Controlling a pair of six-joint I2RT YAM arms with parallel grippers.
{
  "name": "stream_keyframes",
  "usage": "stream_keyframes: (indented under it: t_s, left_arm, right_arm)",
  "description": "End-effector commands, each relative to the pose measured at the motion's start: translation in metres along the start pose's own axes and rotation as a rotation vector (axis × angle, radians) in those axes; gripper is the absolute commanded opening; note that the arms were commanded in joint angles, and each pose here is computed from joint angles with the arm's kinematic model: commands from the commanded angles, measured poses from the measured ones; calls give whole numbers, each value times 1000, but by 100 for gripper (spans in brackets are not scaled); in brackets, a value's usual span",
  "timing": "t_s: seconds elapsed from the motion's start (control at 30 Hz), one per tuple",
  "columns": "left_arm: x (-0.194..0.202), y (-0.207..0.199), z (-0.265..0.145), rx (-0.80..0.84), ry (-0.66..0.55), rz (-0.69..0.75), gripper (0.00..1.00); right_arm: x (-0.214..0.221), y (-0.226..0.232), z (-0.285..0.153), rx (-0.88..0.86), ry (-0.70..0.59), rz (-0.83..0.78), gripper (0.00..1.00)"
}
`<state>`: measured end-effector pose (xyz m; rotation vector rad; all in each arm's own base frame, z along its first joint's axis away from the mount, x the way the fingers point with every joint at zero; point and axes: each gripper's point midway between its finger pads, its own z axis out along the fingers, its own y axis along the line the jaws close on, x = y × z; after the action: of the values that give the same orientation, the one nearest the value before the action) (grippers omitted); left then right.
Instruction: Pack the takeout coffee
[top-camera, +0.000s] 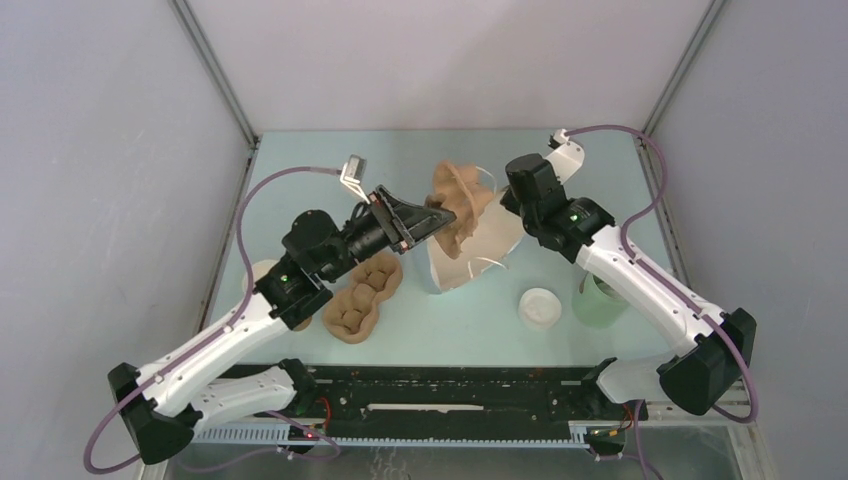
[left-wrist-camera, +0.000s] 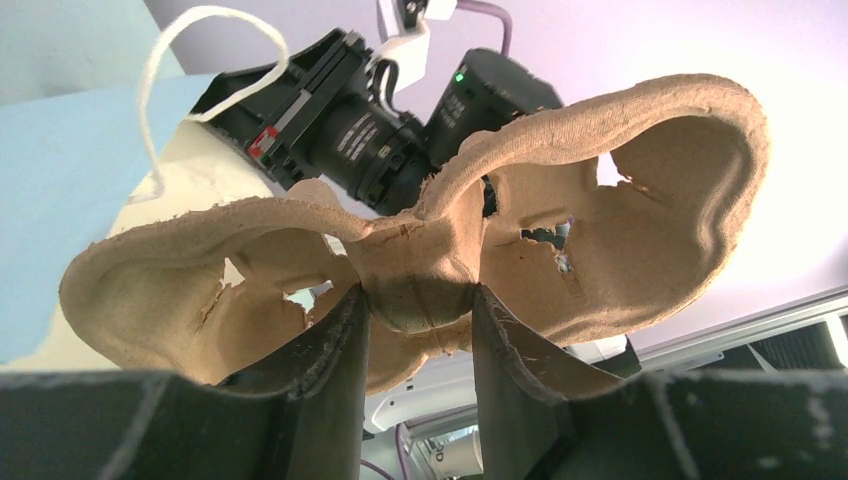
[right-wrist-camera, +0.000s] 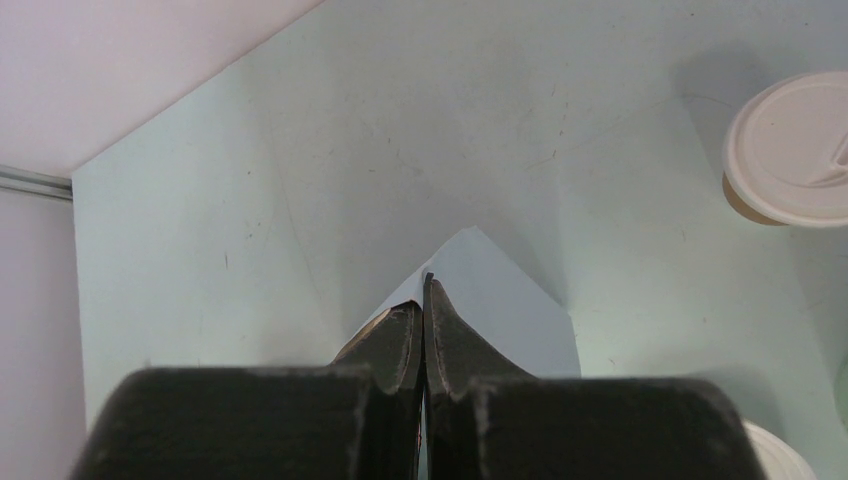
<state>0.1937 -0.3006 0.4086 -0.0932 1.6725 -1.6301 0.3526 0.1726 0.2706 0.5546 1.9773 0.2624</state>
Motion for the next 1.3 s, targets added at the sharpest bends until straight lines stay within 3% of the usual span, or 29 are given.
stream_keyframes:
  t_s: [0.0, 0.37, 0.57, 0.7, 0.87, 1.27]
  left_arm:
    - [8, 0, 5, 93, 32, -18, 0]
    - [23, 26, 14, 14, 76, -11, 0]
    - [25, -8, 13, 38, 132, 137, 1]
    - [33, -21, 15, 96, 173, 64, 1]
    - [37, -10, 16, 81, 177, 39, 1]
    - [48, 66, 14, -202, 178, 45, 0]
  right_arm:
    - [-13, 8, -7, -58, -2, 89, 3]
    - [-11, 11, -3, -63, 9, 107, 3]
    - [-12, 12, -2, -65, 1, 109, 4]
    - [-13, 11, -1, -61, -7, 104, 4]
    - [-11, 10, 0, -53, -1, 99, 4]
    - [-21, 10, -10, -69, -20, 133, 4]
